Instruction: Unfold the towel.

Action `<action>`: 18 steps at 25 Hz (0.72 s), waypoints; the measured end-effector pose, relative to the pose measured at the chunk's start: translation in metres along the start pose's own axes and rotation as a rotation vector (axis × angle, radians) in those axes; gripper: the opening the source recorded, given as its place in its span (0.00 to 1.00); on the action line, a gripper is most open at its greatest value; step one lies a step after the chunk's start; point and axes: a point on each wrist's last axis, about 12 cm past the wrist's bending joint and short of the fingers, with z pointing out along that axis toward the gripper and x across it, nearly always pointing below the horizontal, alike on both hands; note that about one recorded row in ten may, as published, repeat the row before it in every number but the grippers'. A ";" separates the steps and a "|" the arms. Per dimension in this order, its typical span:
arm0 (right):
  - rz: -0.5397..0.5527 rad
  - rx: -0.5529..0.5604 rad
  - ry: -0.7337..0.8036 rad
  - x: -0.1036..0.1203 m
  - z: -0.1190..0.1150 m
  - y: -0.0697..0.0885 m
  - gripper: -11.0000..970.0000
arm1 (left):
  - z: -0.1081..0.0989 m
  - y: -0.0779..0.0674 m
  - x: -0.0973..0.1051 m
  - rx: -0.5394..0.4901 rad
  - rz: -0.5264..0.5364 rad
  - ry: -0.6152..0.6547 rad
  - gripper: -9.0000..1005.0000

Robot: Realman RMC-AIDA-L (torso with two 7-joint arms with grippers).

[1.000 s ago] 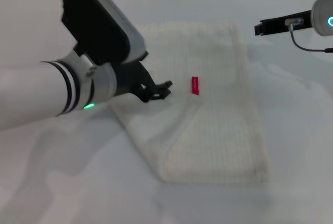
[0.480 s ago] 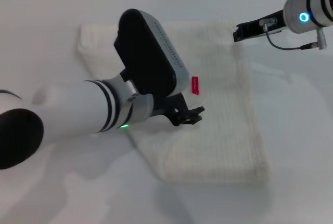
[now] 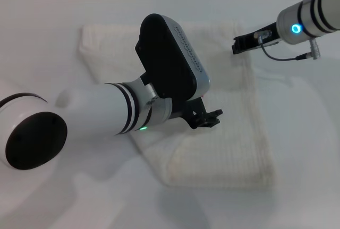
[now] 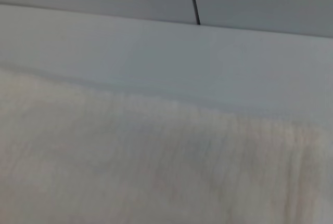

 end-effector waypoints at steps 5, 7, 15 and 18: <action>-0.013 0.007 -0.002 0.003 0.007 0.003 0.01 | 0.001 0.000 0.000 -0.003 -0.008 -0.008 0.81; -0.017 0.008 -0.003 0.004 0.009 0.004 0.01 | 0.001 0.000 0.001 -0.004 -0.010 -0.008 0.81; -0.021 0.005 -0.002 0.006 0.013 0.008 0.01 | 0.004 -0.001 0.003 -0.009 -0.005 -0.012 0.81; -0.021 0.005 -0.002 0.006 0.013 0.008 0.01 | 0.010 0.001 0.005 -0.023 0.006 -0.018 0.81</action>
